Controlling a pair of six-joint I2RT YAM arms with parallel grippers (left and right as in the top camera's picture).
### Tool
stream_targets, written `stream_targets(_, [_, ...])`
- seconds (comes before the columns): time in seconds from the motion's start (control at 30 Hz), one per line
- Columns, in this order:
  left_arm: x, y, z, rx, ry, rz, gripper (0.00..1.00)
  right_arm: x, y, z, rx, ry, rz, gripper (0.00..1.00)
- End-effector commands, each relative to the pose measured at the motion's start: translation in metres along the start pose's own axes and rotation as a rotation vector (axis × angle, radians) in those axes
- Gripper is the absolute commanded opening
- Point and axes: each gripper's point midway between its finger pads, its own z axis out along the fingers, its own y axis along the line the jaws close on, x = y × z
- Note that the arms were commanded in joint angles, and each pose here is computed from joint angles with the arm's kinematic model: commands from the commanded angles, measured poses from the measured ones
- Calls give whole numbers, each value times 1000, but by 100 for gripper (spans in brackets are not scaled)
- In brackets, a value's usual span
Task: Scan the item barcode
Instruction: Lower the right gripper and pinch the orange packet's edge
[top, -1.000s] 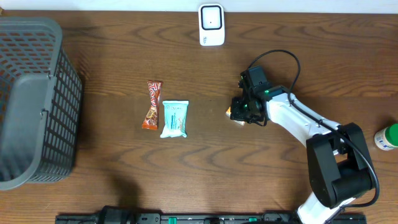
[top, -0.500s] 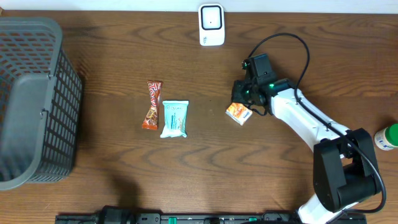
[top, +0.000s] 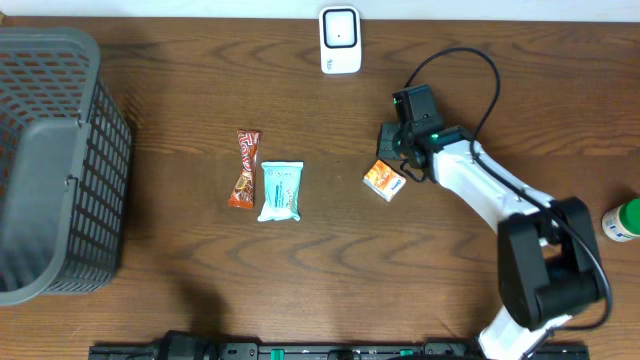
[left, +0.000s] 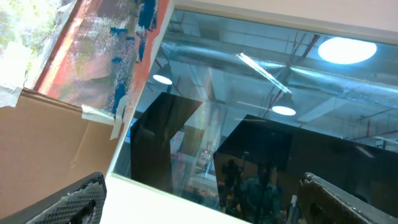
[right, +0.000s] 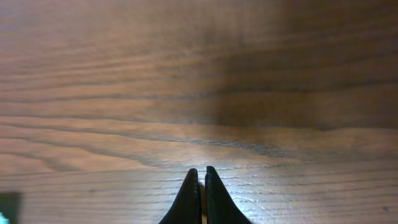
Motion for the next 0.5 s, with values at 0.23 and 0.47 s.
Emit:
stream_targets(0.23, [-2, 1, -1, -8, -10, -10, 98, 23, 22, 20, -140, 114, -28, 1])
stream_targets(0.47, [-2, 1, -1, -8, -10, -10, 98, 70, 56, 2, -365, 313, -171, 1])
